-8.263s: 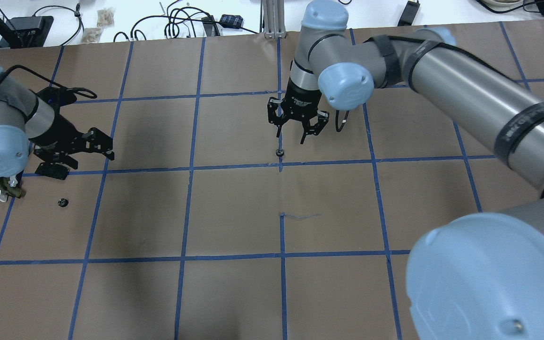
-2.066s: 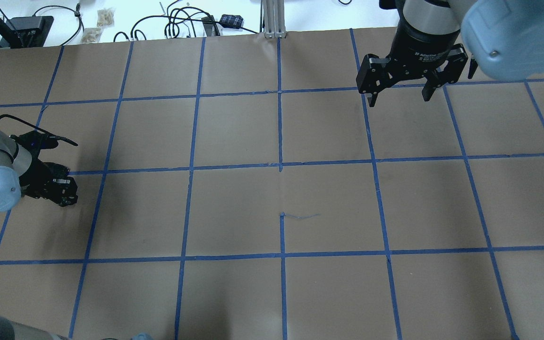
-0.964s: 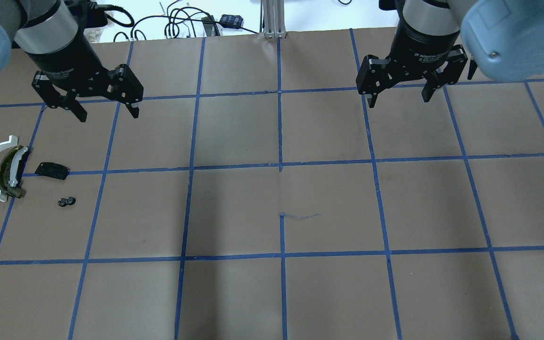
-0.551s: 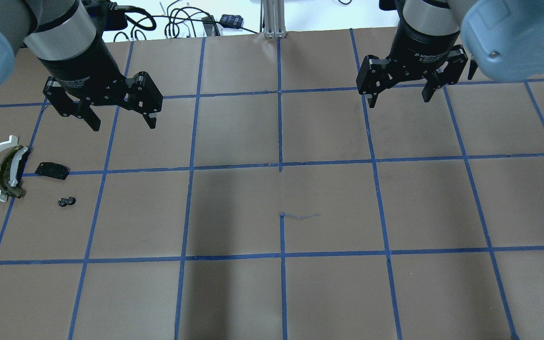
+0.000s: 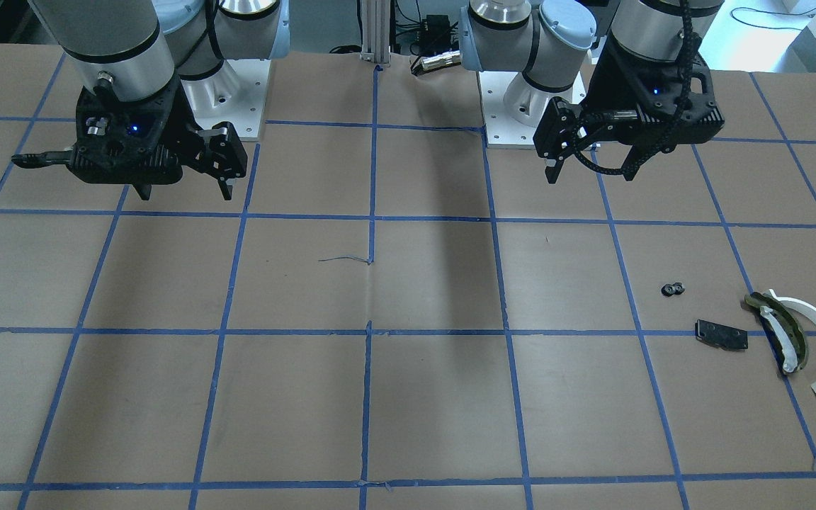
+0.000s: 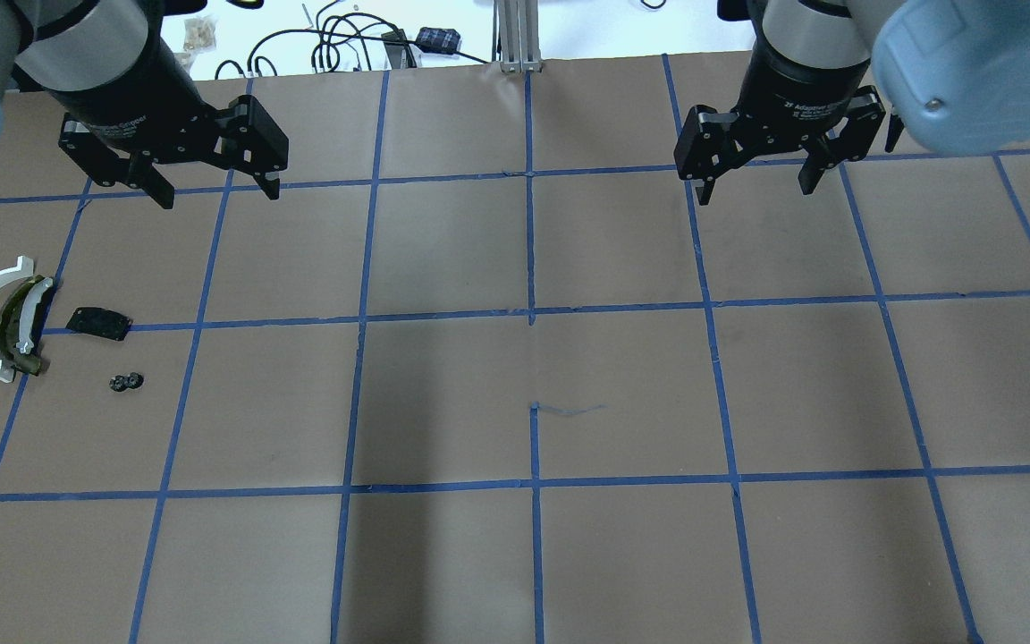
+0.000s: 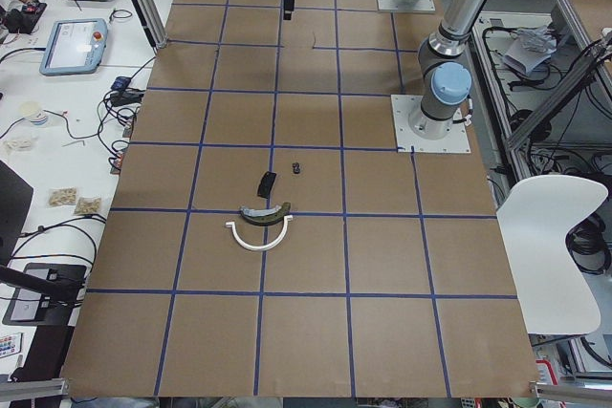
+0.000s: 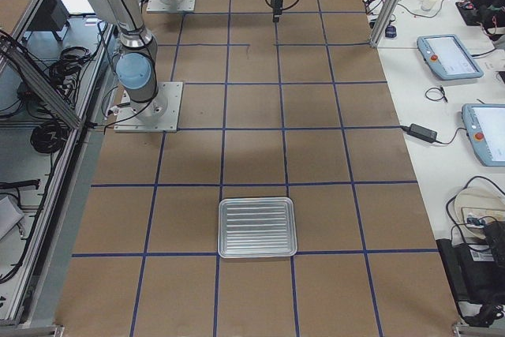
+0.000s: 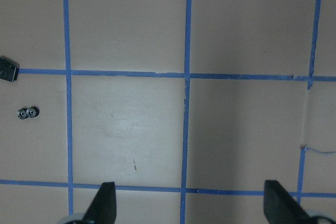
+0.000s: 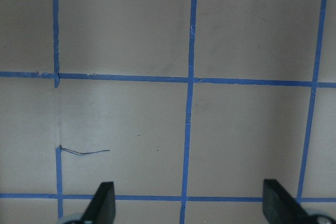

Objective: Place bearing gear from tray to pile

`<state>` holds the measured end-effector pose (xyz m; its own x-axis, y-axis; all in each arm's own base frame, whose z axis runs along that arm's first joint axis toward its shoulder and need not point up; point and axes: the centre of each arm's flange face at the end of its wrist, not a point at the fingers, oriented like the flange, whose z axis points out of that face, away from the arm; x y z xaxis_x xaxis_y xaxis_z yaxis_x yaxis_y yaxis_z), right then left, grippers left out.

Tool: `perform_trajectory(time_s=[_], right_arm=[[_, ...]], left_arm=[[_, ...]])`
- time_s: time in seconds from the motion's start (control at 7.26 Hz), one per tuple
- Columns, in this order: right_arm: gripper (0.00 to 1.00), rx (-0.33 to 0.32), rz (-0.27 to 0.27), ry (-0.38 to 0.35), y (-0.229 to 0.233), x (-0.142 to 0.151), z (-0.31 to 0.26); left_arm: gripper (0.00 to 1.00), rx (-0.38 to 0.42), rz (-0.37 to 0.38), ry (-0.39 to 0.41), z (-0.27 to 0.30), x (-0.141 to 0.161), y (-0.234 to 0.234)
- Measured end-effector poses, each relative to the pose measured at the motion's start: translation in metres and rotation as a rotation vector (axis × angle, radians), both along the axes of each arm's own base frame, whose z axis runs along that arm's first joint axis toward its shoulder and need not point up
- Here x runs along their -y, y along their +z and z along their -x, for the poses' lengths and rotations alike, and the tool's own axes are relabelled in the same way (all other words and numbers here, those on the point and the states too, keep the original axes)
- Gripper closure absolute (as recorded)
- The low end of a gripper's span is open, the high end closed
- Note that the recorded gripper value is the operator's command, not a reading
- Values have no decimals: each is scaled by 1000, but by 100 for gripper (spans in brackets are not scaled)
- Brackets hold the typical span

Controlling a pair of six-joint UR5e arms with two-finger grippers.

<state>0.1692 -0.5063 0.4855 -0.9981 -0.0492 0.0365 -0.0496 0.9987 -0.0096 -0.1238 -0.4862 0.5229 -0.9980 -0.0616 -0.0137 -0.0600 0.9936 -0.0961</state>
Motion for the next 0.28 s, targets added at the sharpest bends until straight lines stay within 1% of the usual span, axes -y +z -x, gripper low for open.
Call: perform_trajectory(time_s=[0.28], right_arm=[[0,0,0,0,-1,1,0]], left_arm=[[0,-2,12,0,-1,-6,6]])
